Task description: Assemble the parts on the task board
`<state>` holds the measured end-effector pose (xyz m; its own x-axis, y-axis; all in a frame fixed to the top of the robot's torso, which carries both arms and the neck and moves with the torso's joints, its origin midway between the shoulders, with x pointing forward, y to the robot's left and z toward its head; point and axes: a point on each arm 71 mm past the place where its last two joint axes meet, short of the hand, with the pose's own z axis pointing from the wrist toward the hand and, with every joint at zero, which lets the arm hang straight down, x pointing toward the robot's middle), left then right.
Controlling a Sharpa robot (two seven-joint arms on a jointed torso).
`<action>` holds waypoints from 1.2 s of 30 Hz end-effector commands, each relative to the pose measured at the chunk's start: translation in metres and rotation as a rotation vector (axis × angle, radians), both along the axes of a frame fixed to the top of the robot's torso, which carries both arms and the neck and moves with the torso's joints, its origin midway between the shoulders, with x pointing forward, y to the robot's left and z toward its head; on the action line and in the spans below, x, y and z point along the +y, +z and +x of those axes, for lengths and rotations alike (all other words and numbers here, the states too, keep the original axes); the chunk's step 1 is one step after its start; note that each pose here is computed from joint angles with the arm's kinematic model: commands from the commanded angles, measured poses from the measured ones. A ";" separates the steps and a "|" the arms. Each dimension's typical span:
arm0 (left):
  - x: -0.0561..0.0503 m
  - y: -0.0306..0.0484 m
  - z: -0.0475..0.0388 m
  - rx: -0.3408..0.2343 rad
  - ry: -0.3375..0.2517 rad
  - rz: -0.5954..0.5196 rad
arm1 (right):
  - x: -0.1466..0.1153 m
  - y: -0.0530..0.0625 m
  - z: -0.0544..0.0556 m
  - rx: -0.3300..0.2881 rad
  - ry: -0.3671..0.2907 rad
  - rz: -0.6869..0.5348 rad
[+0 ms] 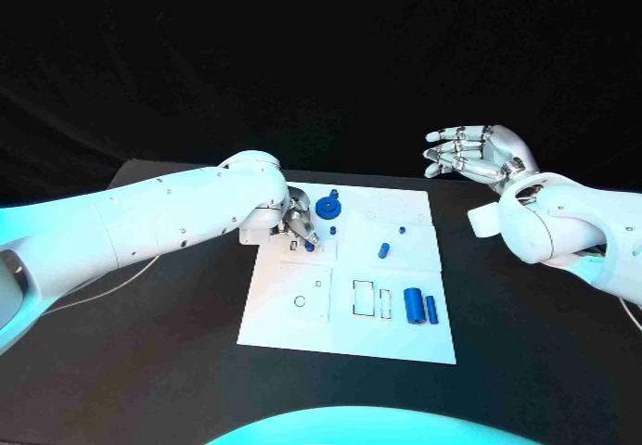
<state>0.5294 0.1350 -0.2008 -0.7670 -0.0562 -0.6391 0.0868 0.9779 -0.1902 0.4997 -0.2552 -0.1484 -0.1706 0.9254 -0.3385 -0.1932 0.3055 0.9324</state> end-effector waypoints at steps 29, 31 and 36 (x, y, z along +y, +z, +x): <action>0.005 -0.0114 -0.0011 0.018 0.017 0.029 | 0.001 0.000 -0.001 -0.007 0.014 0.002; 0.006 -0.0112 -0.0008 0.015 0.020 0.029 | 0.001 0.000 -0.001 -0.007 0.014 0.002; 0.007 -0.0109 -0.0003 0.009 0.025 0.026 | 0.001 0.000 0.000 -0.008 0.015 0.002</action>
